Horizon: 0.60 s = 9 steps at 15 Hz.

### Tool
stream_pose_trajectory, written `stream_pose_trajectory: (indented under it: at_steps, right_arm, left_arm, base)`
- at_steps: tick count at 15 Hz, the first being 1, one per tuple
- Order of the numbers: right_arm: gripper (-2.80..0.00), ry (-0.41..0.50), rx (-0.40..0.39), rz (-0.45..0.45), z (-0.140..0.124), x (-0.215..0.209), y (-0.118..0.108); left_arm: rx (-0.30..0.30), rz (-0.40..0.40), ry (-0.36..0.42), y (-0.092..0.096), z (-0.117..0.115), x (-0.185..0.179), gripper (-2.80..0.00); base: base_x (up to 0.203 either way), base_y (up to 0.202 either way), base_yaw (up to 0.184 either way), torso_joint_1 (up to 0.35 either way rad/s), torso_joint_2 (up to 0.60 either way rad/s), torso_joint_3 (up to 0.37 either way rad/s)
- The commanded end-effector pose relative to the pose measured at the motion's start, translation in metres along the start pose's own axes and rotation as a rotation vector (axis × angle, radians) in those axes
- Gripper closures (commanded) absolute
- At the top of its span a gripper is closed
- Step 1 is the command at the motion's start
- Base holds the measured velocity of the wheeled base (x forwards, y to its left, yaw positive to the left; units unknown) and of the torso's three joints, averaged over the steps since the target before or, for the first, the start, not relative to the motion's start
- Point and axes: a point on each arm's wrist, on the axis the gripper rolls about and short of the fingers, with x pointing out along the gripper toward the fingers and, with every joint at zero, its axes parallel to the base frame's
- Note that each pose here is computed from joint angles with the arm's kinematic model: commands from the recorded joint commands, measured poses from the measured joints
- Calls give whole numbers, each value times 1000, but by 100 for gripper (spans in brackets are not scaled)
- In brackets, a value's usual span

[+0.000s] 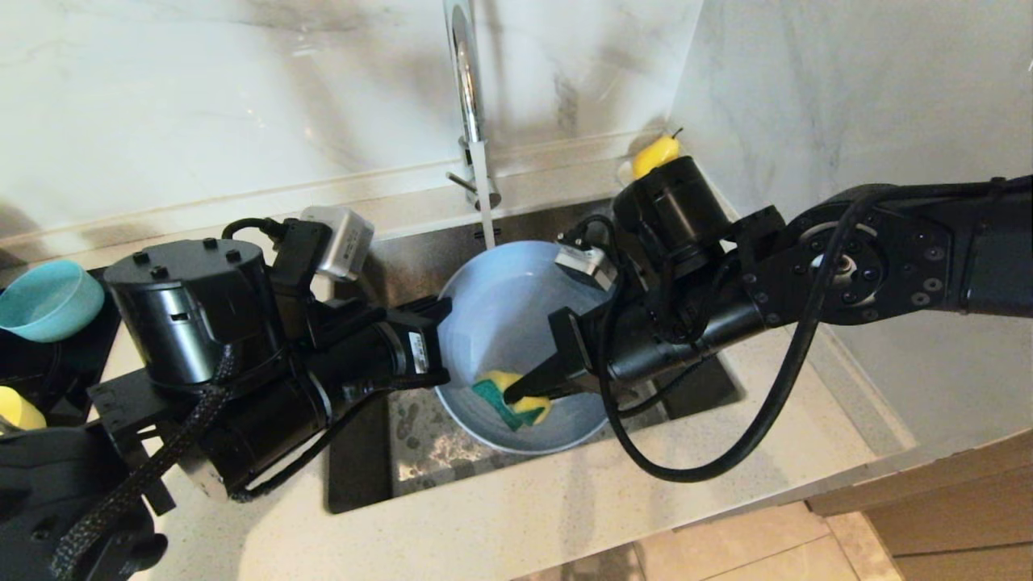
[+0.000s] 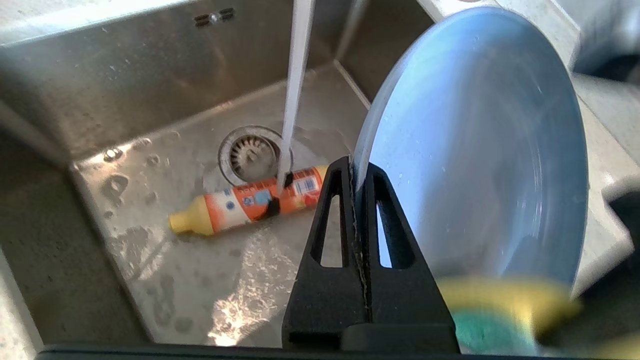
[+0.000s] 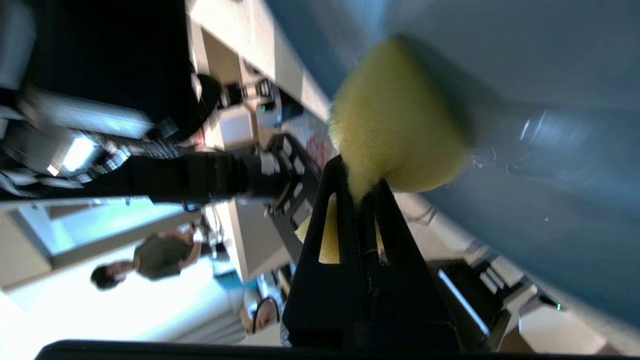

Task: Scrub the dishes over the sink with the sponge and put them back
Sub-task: Wipe the plate

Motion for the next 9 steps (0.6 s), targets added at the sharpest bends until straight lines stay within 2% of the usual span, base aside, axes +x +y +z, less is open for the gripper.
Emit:
stream_pose_trajectory:
  at_steps: [1,5,9]
  right_arm:
    - [0,-32,-1,2,7,-10,0]
    - [0,-73,-7,2,15,-20,0]
    - [0,-121,13,-23,28,-30,-16]
  left_arm:
    - [4,-4,2,-1,-2,-4,0]
    - [6,-11,9,-1,-4,-12,0]
    - [6,-15,16,-1,-7,-19,0]
  base:
    - [0,0,0,0,0,0]
    - [0,0,0,0,0,0]
    - [0,0,0,0,0,0]
